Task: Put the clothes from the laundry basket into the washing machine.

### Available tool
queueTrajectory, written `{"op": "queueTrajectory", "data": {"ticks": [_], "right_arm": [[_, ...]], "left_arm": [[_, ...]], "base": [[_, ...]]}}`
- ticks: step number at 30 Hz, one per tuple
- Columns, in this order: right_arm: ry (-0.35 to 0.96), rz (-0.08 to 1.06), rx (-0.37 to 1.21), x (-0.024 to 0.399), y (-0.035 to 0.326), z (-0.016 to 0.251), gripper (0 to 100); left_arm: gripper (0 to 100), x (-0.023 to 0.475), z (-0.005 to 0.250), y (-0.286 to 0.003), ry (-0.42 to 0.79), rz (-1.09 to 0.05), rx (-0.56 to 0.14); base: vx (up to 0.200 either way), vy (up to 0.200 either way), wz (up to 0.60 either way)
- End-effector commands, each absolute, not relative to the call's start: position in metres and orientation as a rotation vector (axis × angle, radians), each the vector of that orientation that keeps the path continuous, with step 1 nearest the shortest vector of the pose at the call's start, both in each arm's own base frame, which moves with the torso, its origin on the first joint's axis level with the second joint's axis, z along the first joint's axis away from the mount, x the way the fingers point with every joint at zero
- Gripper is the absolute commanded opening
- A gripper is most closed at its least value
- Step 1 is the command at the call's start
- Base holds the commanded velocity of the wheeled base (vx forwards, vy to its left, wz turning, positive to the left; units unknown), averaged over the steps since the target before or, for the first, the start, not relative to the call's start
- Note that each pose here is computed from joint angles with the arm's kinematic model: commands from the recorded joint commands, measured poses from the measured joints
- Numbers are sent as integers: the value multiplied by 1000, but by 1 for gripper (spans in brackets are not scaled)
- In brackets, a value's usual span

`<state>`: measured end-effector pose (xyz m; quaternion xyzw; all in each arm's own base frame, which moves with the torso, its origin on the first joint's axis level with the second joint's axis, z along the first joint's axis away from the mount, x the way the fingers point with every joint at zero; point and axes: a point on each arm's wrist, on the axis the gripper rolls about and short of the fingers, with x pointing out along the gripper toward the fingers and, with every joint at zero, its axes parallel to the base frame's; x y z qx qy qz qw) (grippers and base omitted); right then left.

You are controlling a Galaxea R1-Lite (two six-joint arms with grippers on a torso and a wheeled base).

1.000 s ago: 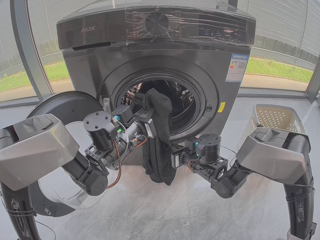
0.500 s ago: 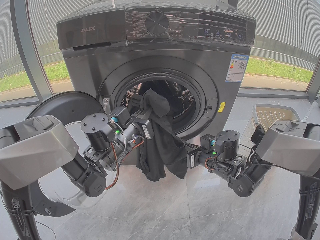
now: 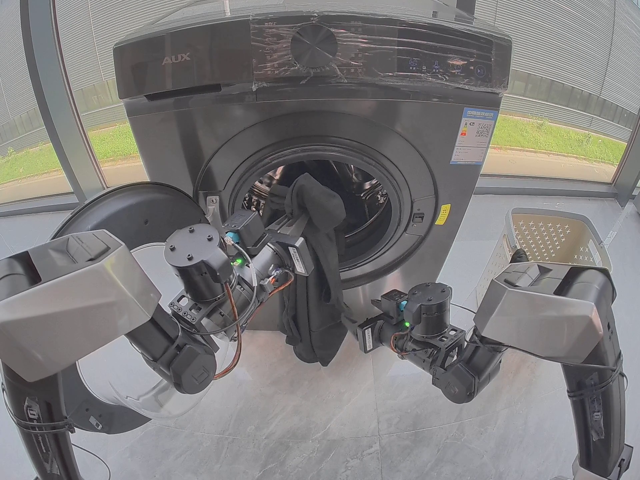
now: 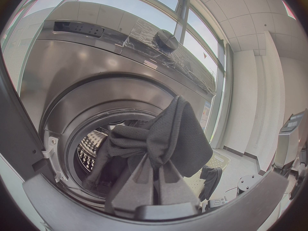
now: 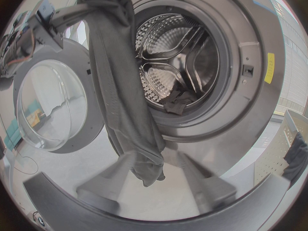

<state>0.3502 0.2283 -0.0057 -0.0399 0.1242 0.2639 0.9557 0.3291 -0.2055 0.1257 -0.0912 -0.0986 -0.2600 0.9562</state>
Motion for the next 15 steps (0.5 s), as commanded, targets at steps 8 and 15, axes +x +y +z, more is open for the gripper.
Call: {"op": "queueTrajectory", "data": {"ticks": [8,15], "right_arm": [[289,589,-96,342,242,-26,100],[189,577,-58,362,257,-13,100]], "left_arm": [[0,329,123,-207,-196,-529,-185],[0,327,122,-208,-193,-534,-184]], "base": [[0,0,0],[0,0,0]]}}
